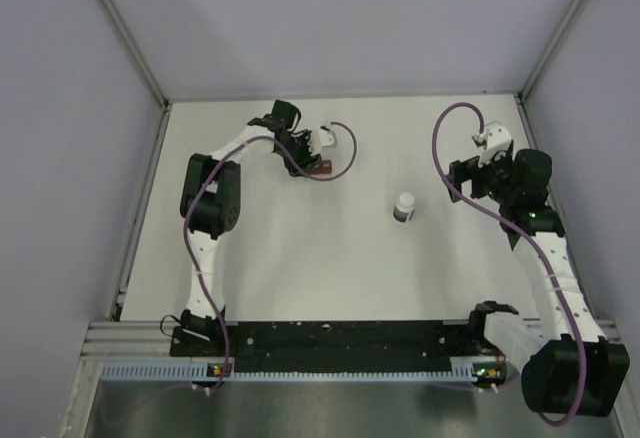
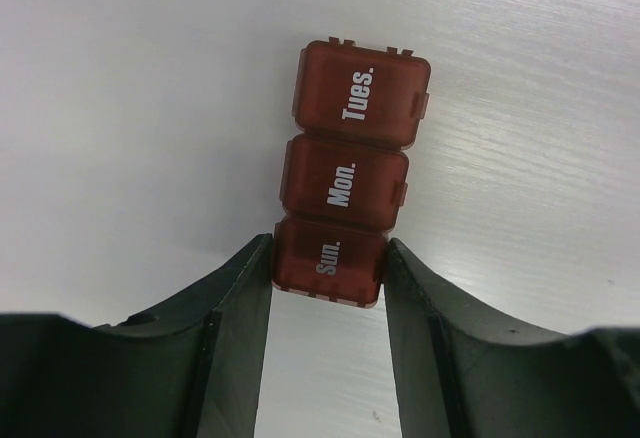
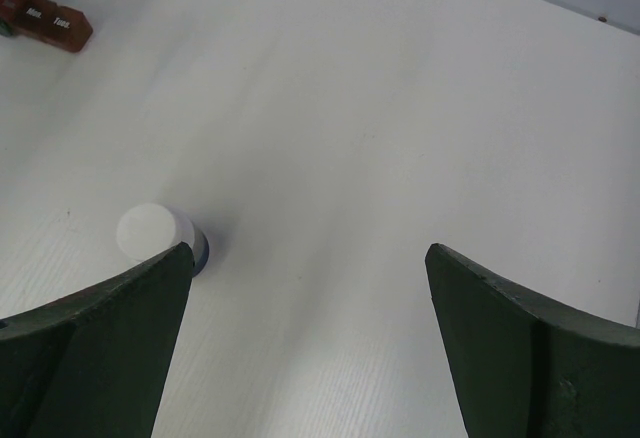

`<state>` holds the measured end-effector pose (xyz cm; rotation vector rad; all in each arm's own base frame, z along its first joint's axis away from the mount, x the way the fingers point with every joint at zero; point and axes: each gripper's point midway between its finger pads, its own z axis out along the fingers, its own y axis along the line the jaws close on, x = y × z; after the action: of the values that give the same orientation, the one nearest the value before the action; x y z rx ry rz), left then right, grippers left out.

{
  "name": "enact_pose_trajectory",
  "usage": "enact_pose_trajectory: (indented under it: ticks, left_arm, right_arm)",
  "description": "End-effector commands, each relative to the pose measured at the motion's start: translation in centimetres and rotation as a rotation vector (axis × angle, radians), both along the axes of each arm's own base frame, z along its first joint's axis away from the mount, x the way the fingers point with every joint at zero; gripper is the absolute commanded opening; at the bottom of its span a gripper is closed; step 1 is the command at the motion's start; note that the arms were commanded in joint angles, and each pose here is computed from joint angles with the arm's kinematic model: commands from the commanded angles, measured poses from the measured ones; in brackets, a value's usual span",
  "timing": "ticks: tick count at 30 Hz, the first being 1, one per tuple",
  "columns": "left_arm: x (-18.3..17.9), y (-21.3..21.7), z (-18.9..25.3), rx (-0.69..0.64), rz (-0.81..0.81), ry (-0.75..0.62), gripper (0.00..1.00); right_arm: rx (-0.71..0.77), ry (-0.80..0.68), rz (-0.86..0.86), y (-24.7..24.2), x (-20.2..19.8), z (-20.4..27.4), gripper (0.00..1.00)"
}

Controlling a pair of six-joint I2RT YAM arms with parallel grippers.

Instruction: Sort the pills into containers

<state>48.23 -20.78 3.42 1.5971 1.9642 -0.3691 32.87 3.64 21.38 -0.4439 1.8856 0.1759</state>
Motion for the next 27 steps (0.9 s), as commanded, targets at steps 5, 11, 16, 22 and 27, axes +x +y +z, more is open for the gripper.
enact_pose_trajectory:
  ticks: [5,11,16,22,27]
  left_arm:
    - [-4.2,-0.3,3.5,-0.047,-0.004,0.047,0.13]
    - [-8.1,-0.7,7.3,-0.104,0.02,0.113,0.0]
    - [-11.6,-2.3,12.9,-0.209,0.026,0.127,0.0]
    - [-15.1,-4.4,18.9,-0.36,0.022,0.17,0.0]
    - [-17.4,-5.9,22.1,-0.421,-0.003,0.208,0.0]
  right_arm:
    - [0.015,-0.047,0.011,0.0,0.0,1.5,0.99]
    - [0.065,-0.061,0.16,3.4,-0.6,3.9,0.99]
    - [0.073,-0.058,0.342,8.0,-1.4,5.6,0.99]
    - [0.164,-0.03,0.593,13.6,-2.8,7.6,0.99]
    - [0.204,0.004,0.742,17.7,-4.1,8.2,0.97]
